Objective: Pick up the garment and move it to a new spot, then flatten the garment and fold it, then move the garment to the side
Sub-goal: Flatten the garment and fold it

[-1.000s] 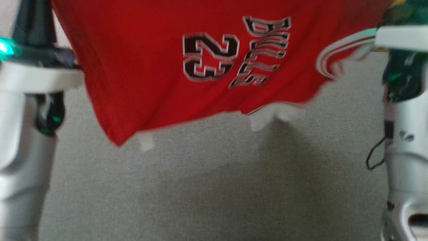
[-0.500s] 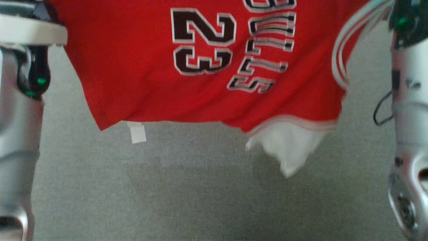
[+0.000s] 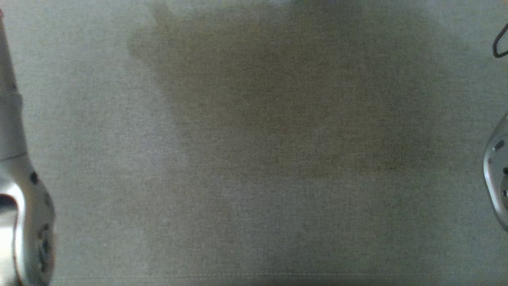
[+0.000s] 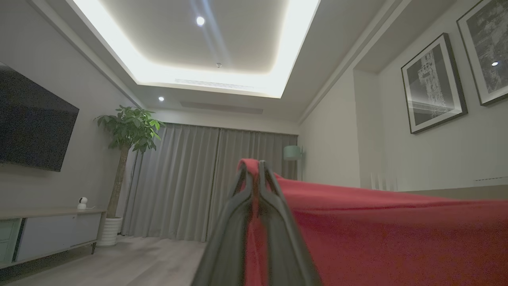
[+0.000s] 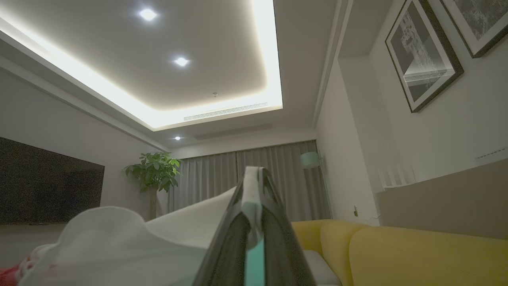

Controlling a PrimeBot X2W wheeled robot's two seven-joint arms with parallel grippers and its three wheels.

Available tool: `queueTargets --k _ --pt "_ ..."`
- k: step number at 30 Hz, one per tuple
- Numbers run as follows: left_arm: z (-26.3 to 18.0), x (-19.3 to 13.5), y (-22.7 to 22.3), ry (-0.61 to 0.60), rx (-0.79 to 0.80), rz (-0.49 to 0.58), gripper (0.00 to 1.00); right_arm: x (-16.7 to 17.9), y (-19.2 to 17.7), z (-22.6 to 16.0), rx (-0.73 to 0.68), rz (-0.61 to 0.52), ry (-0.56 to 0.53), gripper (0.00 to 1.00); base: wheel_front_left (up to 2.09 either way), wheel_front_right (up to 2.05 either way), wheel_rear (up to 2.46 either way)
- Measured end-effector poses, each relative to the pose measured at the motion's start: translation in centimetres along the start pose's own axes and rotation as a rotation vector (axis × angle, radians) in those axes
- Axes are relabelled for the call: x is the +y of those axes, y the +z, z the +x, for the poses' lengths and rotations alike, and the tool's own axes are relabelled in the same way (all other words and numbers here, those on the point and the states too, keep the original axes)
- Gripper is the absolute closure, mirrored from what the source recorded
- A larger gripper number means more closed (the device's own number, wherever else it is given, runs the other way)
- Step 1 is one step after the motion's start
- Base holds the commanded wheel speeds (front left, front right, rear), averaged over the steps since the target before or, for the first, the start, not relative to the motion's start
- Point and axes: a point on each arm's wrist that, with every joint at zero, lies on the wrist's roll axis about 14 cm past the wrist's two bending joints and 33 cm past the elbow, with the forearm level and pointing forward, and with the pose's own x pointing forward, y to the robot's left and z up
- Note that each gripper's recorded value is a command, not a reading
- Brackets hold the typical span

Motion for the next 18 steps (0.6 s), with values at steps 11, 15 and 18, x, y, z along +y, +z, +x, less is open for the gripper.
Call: queueTargets --k 11,15,18 --pt "-16.9 0.2 -16.5 0.205 0.507 -0.188 1.00 -1.7 -11.9 -14.9 0.385 0.116 -0.106 1.00 0.00 0.00 0.00" --pt "-24.7 -0.3 -19.2 0.286 0.682 -0.240 1.00 -3.1 -14.4 -24.3 0.575 0.174 -0.222 1.00 0.00 0.00 0.00" --pt "-29.3 -0.9 -19.9 0.329 0.779 -0.271 1.00 -3.3 -14.3 -29.5 0.665 0.201 -0.281 1.00 0.00 0.00 0.00"
